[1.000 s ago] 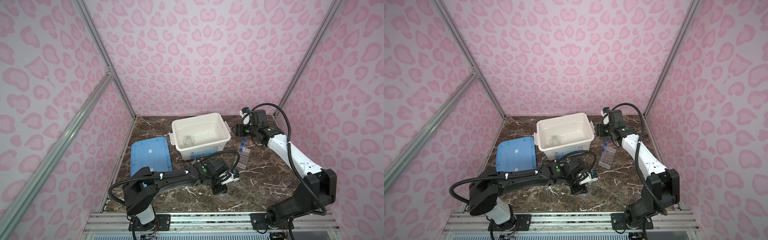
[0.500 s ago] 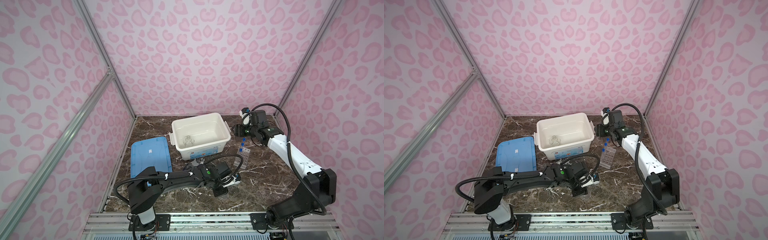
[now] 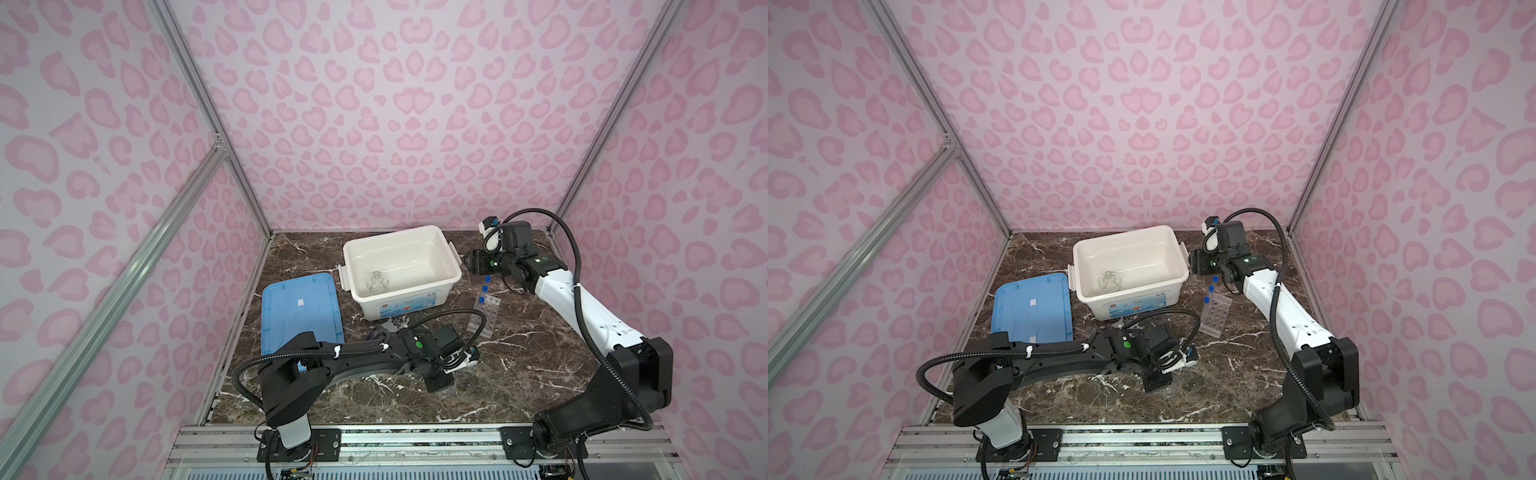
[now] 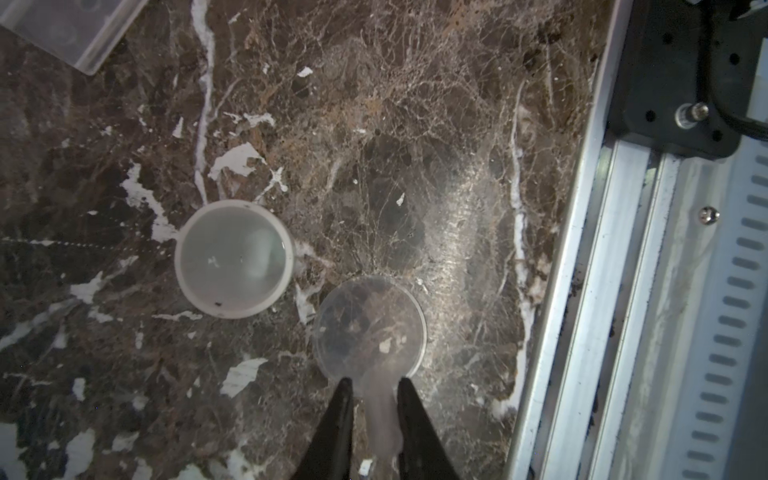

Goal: Organize the chemistry lab equipment
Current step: 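Lower the left gripper around the handle of the clear round dish, then close the left gripper on the clear dish handle and lift it, then carry the held clear dish with the left gripper over the white bin, then lower the clear dish into the bin and open the left gripper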

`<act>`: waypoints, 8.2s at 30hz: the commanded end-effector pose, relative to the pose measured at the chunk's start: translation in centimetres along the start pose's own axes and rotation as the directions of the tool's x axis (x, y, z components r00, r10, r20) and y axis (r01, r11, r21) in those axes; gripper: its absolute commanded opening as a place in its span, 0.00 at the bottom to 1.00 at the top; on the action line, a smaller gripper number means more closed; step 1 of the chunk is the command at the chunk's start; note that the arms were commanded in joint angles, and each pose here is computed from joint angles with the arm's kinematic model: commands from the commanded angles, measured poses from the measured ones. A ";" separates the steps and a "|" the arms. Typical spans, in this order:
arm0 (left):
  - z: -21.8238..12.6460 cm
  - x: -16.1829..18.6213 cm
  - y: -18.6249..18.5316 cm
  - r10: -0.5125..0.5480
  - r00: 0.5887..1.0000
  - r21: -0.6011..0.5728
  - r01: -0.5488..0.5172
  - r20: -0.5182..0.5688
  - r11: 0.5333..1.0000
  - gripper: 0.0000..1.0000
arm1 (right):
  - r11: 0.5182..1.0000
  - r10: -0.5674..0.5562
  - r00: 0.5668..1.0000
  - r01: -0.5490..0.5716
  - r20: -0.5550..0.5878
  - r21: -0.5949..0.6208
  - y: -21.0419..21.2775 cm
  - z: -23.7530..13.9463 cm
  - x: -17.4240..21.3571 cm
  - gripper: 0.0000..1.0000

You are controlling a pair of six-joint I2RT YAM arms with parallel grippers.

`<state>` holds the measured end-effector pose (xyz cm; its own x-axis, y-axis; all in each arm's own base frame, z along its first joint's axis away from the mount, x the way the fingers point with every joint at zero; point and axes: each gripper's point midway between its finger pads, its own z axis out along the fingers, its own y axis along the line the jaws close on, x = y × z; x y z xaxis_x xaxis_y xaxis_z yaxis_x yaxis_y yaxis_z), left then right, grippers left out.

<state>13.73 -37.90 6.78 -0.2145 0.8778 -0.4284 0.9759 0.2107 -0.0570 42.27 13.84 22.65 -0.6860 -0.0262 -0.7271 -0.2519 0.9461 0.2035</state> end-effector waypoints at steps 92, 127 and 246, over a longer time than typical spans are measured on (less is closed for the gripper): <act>-3.1 3.7 9.7 -0.297 0.954 -0.260 0.280 -0.030 0.924 0.37 | 0.998 0.027 0.999 -0.025 0.037 -0.053 0.2 -0.4 -0.4 0.74; -2.5 3.5 9.6 -0.293 0.955 -0.251 0.274 -0.038 0.928 0.26 | 0.998 0.038 0.999 -0.036 0.037 -0.048 -0.2 -0.3 -0.3 0.74; -10.6 -0.7 34.7 -0.568 0.770 -0.442 0.634 0.290 0.634 0.10 | 0.993 0.028 0.999 -0.031 -0.024 -0.117 2.8 2.1 1.9 0.73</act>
<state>46.83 -26.66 14.96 -0.6967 0.4496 -0.5591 0.4793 0.8715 0.1036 41.58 17.19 20.47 -0.7167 -0.0047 -0.6973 -0.3098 0.8980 0.3124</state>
